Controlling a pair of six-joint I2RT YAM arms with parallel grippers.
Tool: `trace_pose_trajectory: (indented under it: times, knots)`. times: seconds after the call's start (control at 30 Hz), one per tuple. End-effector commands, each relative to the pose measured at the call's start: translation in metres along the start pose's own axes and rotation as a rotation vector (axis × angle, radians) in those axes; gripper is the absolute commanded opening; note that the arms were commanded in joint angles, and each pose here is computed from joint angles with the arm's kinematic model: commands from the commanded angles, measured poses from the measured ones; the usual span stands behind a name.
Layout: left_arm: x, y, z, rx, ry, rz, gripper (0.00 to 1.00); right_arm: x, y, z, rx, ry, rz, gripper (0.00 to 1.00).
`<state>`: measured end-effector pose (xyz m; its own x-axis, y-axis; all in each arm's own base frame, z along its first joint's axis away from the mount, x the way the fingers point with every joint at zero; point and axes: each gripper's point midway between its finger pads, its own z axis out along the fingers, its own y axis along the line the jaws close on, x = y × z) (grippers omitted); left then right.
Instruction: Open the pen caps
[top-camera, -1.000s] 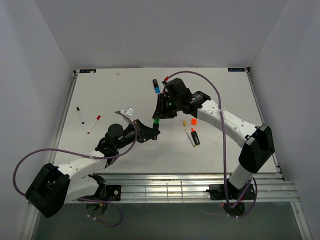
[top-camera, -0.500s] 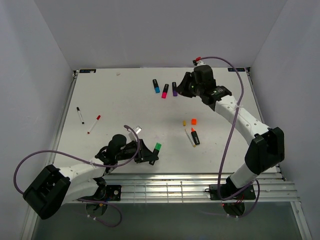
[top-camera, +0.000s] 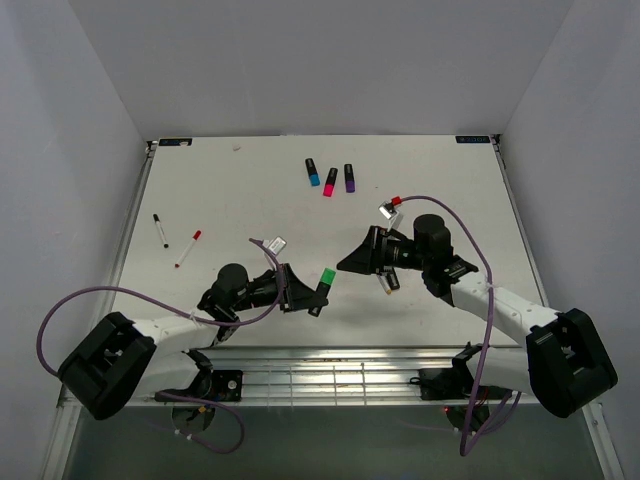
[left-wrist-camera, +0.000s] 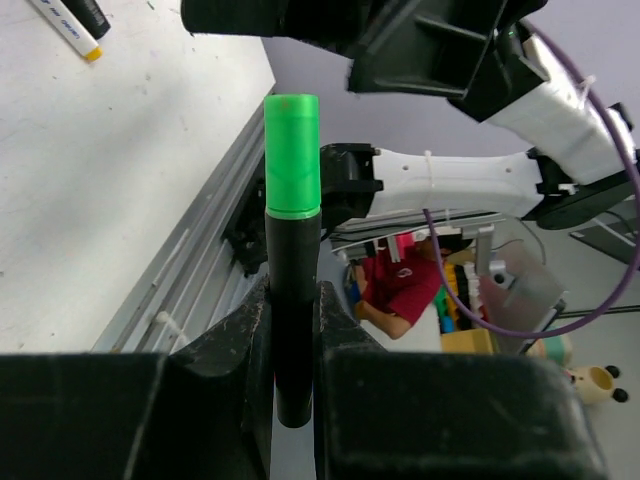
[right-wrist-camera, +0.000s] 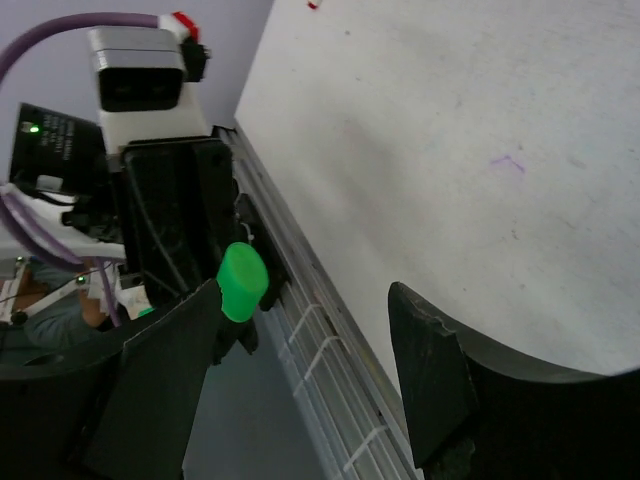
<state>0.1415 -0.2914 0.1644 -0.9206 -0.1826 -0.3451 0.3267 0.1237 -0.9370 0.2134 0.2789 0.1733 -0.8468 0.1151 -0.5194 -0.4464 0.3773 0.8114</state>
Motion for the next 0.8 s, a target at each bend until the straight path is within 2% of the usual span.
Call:
trace_pose_trajectory:
  times: [0.0, 0.1, 0.4, 0.77]
  knots:
    - [-0.007, -0.029, -0.001, 0.139, -0.025, -0.009, 0.0, -0.01, 0.056, -0.006, -0.252, -0.036, -0.118, 0.74]
    - [-0.009, -0.029, 0.001, 0.158, -0.031, -0.033, 0.0, -0.007, 0.061, -0.006, -0.275, -0.057, -0.129, 0.71]
    - [-0.015, -0.038, 0.003, 0.199, -0.045, -0.05, 0.0, 0.001, 0.064, 0.009, -0.325, -0.035, -0.091, 0.55]
    - [-0.016, -0.036, 0.006, 0.196, -0.042, -0.06, 0.0, 0.004, 0.077, 0.024, -0.391, -0.027, -0.039, 0.43]
